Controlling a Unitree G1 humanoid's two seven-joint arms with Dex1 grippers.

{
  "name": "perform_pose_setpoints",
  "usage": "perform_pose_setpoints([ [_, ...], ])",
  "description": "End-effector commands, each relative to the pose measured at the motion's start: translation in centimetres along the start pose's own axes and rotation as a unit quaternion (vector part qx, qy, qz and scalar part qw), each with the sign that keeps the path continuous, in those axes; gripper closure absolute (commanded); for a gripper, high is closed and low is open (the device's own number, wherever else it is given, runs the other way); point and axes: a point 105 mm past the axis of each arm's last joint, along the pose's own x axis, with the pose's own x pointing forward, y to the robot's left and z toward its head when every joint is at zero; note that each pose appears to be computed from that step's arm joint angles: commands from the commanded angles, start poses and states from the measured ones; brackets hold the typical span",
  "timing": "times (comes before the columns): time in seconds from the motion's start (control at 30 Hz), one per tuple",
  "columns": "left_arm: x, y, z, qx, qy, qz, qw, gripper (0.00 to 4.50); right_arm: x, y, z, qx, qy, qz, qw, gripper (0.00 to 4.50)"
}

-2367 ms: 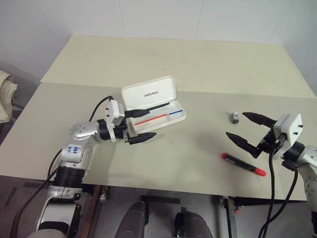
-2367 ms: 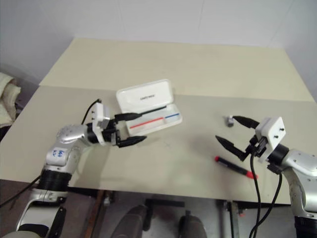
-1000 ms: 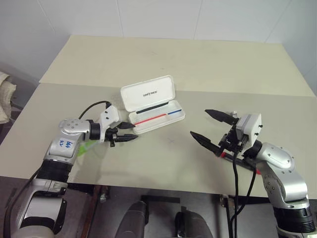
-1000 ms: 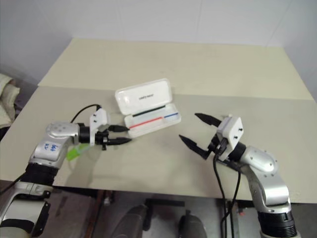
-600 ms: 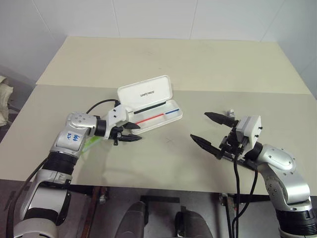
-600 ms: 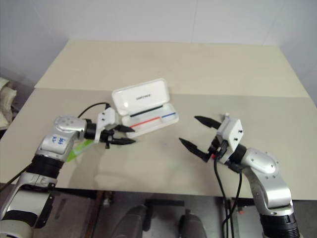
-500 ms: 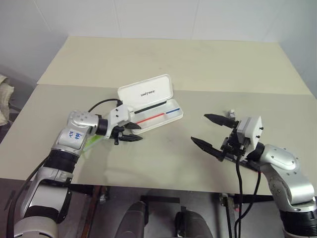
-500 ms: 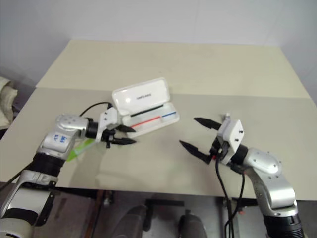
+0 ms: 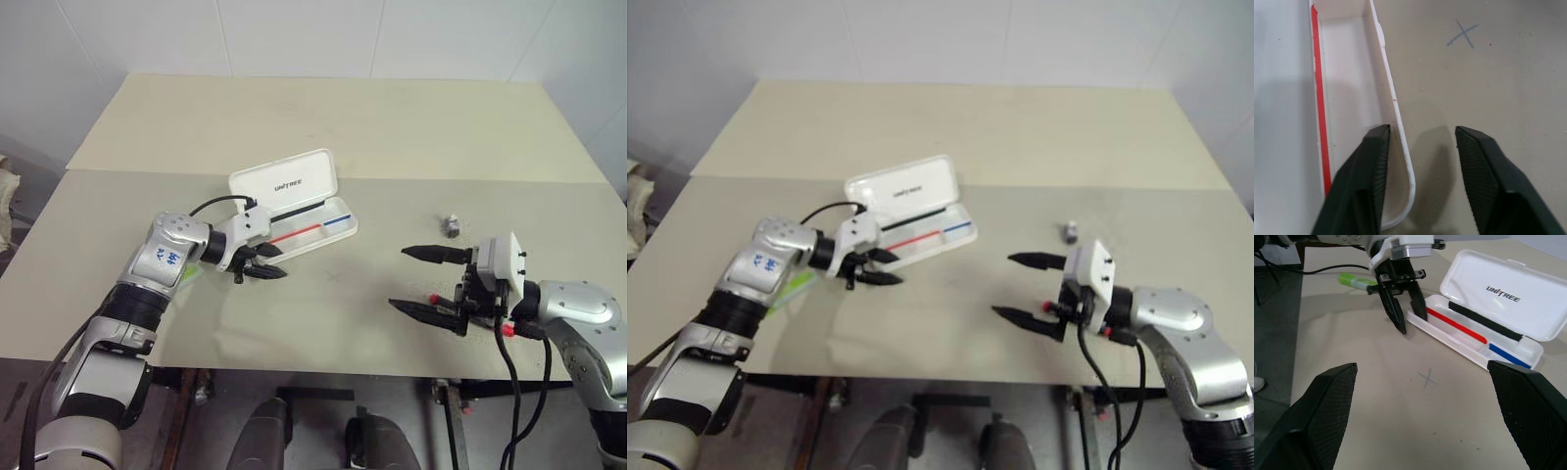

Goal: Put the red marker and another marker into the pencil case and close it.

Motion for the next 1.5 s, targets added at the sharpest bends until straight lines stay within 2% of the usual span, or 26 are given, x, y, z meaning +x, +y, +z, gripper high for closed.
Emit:
perform_pose_setpoints([
  [0.03,0.3,-0.6,0.1,0.017,0.016,-0.012,1.0,3.51,-0.9,-1.2,1.7,-0.02,-0.023,-0.021,0.999,0.0],
  [0.13,0.3,-0.8,-0.1,0.019,0.021,-0.011,1.0,4.48,-1.0,-1.5,2.0,-0.018,-0.025,-0.021,0.999,0.0],
  [0.4,0.5,-1.4,0.0,0.037,0.02,-0.022,0.999,4.48,-1.0,-1.4,2.0,-0.017,-0.015,-0.008,1.0,0.0],
  [0.77,2.1,-3.8,2.7,0.116,-0.023,-0.09,0.989,4.48,-1.7,-1.2,2.0,-0.014,-0.002,-0.014,1.0,0.0],
  [0.93,2.5,-4.8,3.2,0.139,-0.022,-0.115,0.983,4.48,-1.8,-1.0,2.0,-0.01,-0.001,-0.017,1.0,0.0],
  [1.23,2.7,-5.9,2.8,0.137,-0.007,-0.139,0.981,4.48,-2.0,-0.6,2.1,-0.003,0.0,-0.022,1.0,0.0],
  [1.37,2.5,-6.5,2.3,0.092,0.011,-0.146,0.985,4.48,-1.9,-0.4,2.0,-0.001,-0.001,-0.023,1.0,0.0],
  [1.4,2.4,-6.8,2.1,0.081,0.016,-0.152,0.985,3.98,-1.9,-0.4,2.0,0.0,-0.001,-0.023,1.0,0.0],
  [1.43,2.4,-6.9,2.3,0.071,0.012,-0.15,0.986,3.83,-1.8,-0.4,2.0,0.0,-0.001,-0.023,1.0,0.0],
  [1.5,2.2,-7.3,2.5,0.057,0.012,-0.158,0.986,3.18,-1.8,-0.4,1.9,0.001,-0.002,-0.023,1.0,0.0],
])
